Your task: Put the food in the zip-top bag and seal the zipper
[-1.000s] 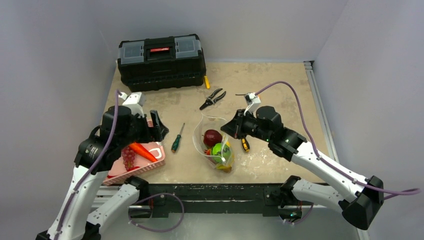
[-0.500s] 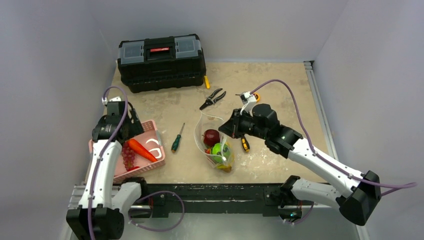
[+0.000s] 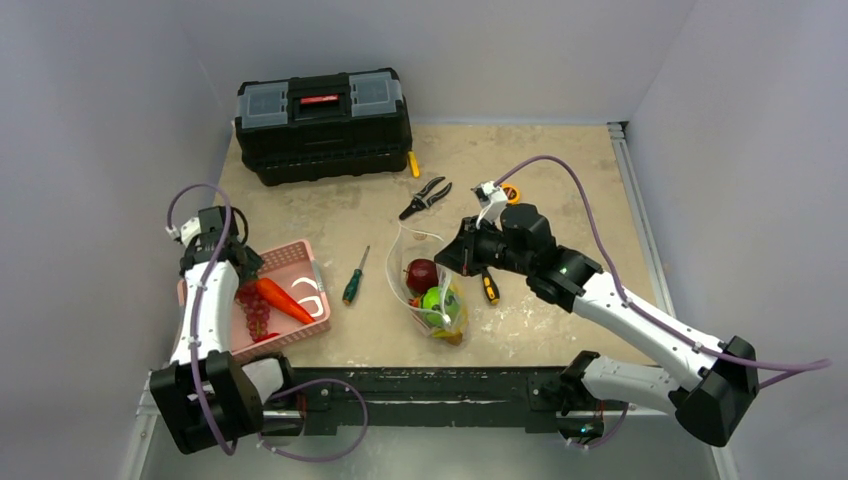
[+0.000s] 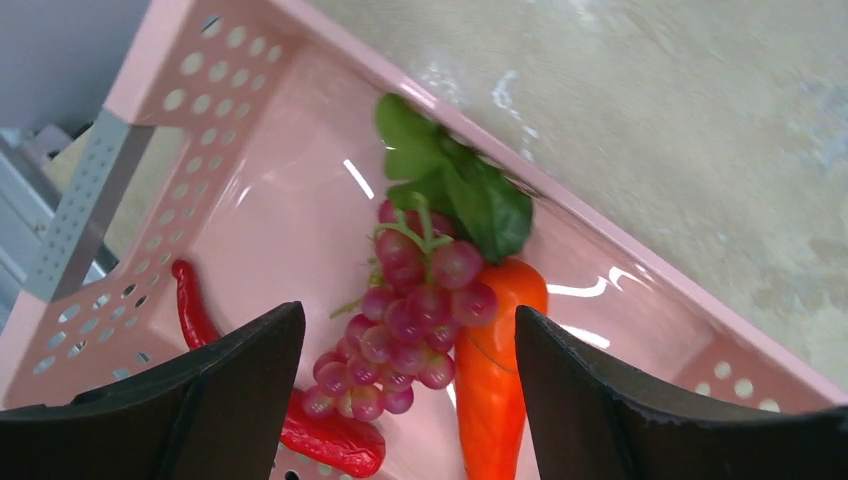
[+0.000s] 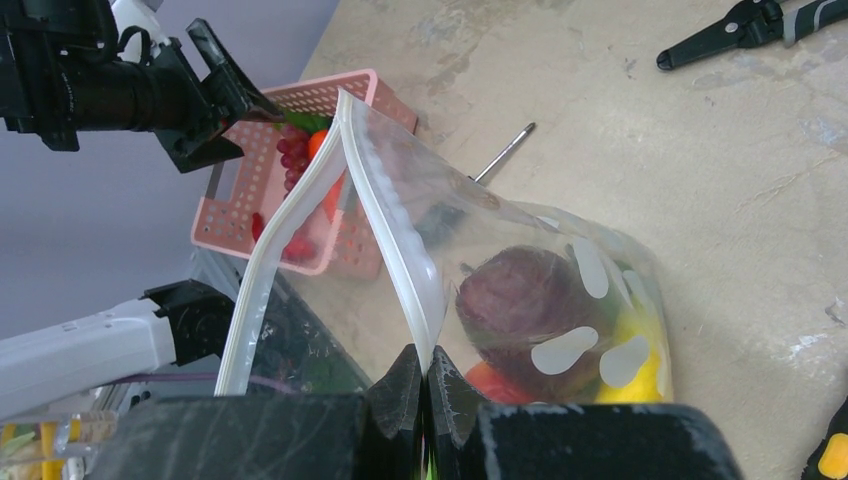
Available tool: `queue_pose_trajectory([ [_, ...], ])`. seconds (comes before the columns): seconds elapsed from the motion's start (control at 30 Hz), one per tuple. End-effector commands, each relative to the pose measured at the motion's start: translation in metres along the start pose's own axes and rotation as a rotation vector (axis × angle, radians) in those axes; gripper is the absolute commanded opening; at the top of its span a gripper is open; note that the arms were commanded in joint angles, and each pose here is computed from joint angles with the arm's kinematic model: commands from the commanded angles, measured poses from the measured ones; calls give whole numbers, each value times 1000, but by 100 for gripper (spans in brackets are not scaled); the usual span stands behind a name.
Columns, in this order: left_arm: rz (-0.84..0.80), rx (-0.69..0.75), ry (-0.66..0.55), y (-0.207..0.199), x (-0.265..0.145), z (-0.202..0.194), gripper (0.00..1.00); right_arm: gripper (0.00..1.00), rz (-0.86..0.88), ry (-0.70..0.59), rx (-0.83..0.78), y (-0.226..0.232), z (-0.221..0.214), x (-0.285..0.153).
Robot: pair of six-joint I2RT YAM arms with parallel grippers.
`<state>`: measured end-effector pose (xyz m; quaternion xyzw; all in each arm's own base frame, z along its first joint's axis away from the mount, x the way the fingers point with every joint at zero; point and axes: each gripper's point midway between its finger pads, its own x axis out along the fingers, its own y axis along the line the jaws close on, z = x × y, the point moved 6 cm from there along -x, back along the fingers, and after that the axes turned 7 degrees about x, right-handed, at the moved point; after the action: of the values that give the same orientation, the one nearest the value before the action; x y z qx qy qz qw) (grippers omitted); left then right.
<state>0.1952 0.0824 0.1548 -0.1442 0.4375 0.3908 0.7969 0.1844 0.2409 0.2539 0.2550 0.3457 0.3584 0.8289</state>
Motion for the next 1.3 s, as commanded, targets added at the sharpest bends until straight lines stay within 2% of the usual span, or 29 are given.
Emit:
queue_pose_trajectory([
  [0.0, 95, -204, -33, 12, 13, 10, 75, 0, 53, -27, -31, 16, 14, -2],
  [0.17, 73, -275, 27, 9, 34, 4, 74, 0, 61, -27, -34, 18, 16, 1],
  [0.33, -1, -302, 21, -1, 43, 12, 69, 0, 69, -25, -25, 19, 16, 4],
  [0.57, -55, -435, 172, -7, 65, -12, 67, 0, 82, -26, -18, 20, 18, 9],
  [0.7, -32, -473, 181, -1, 66, -17, 50, 0, 83, -25, -15, 20, 17, 10],
  [0.97, 30, -479, 65, 17, 44, -10, 14, 0, 85, -32, -13, 20, 17, 7],
  [1.07, 19, -474, 31, 21, 33, -7, 9, 0, 84, -30, -14, 20, 17, 6],
  [1.27, -28, -455, -121, 27, -5, 6, 2, 0, 79, -29, -17, 20, 17, 5],
])
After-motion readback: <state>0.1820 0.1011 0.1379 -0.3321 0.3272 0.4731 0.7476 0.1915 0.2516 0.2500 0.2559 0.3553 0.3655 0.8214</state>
